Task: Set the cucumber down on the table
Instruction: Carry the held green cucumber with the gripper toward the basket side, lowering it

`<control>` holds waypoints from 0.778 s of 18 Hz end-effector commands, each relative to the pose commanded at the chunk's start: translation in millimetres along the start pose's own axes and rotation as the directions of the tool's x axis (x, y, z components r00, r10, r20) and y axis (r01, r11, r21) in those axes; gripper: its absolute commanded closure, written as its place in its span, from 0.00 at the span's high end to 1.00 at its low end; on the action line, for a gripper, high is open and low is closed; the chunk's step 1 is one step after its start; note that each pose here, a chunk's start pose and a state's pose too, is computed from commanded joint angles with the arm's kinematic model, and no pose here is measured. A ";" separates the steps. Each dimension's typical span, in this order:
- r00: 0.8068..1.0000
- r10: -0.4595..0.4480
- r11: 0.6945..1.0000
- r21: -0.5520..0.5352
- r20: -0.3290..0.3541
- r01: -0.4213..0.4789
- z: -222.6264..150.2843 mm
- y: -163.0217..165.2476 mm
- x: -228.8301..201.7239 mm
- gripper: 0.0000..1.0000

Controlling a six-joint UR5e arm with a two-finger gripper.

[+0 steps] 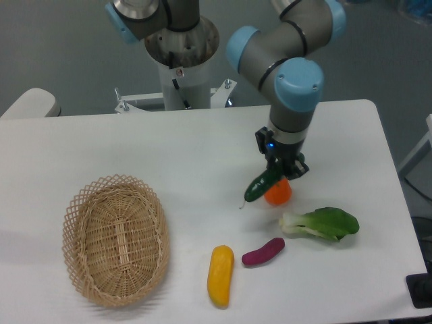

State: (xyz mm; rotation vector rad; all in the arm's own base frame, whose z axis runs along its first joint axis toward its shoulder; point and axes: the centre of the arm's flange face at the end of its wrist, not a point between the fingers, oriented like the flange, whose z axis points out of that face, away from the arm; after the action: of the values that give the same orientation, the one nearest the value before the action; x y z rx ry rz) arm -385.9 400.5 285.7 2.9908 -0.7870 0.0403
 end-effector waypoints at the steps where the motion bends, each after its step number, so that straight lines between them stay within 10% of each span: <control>1: 1.000 -0.015 1.000 0.000 0.003 0.015 7.7 -7.4 5.4 0.15; 8: 0.959 -0.282 0.959 0.002 -0.011 0.282 46.2 -38.0 26.6 0.15; 14: 0.965 -0.260 0.966 -0.011 -0.036 0.259 60.6 -59.1 31.3 0.15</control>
State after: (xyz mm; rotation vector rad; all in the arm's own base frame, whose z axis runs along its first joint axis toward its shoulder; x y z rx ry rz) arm -328.8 433.3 224.0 3.0487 -0.3849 0.0826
